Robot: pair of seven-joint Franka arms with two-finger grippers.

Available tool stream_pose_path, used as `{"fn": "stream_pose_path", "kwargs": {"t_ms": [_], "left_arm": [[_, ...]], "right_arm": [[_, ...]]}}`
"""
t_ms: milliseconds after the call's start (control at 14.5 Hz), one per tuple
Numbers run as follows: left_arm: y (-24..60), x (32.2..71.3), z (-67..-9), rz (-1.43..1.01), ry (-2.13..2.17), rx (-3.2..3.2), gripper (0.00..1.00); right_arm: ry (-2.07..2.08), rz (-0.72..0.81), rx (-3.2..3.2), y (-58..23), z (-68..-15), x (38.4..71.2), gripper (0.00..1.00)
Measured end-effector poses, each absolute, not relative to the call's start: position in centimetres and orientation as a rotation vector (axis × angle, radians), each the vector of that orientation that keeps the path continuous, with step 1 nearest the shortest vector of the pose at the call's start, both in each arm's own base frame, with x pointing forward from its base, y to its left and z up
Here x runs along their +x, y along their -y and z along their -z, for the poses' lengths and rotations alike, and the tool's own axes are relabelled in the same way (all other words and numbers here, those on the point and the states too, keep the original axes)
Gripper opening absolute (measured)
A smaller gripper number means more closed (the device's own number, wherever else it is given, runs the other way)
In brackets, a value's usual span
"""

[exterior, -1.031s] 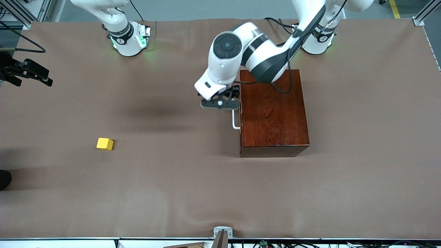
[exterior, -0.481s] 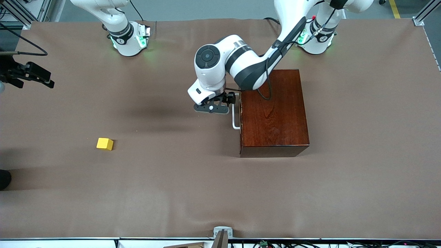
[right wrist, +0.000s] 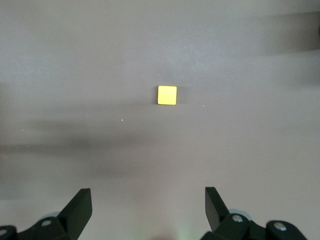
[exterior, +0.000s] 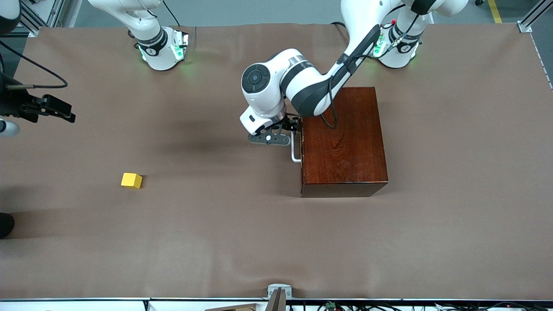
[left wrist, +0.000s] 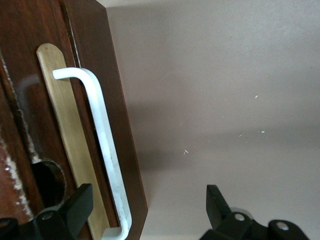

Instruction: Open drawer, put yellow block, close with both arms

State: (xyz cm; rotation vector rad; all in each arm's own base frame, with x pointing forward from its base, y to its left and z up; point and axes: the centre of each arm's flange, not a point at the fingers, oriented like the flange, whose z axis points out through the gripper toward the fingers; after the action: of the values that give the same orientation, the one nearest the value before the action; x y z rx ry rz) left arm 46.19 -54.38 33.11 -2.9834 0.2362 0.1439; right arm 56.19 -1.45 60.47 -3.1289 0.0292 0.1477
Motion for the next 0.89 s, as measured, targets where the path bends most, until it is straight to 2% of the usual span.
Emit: {"fn": "stream_pose_path", "kwargs": {"t_ms": [894], "left_arm": [[54.5, 46.9, -30.4, -0.14, -0.117, -2.992, 1.0]], "right_arm": [[-0.032, -0.188, -3.129, 1.5, -57.0, 58.7, 1.0]]}}
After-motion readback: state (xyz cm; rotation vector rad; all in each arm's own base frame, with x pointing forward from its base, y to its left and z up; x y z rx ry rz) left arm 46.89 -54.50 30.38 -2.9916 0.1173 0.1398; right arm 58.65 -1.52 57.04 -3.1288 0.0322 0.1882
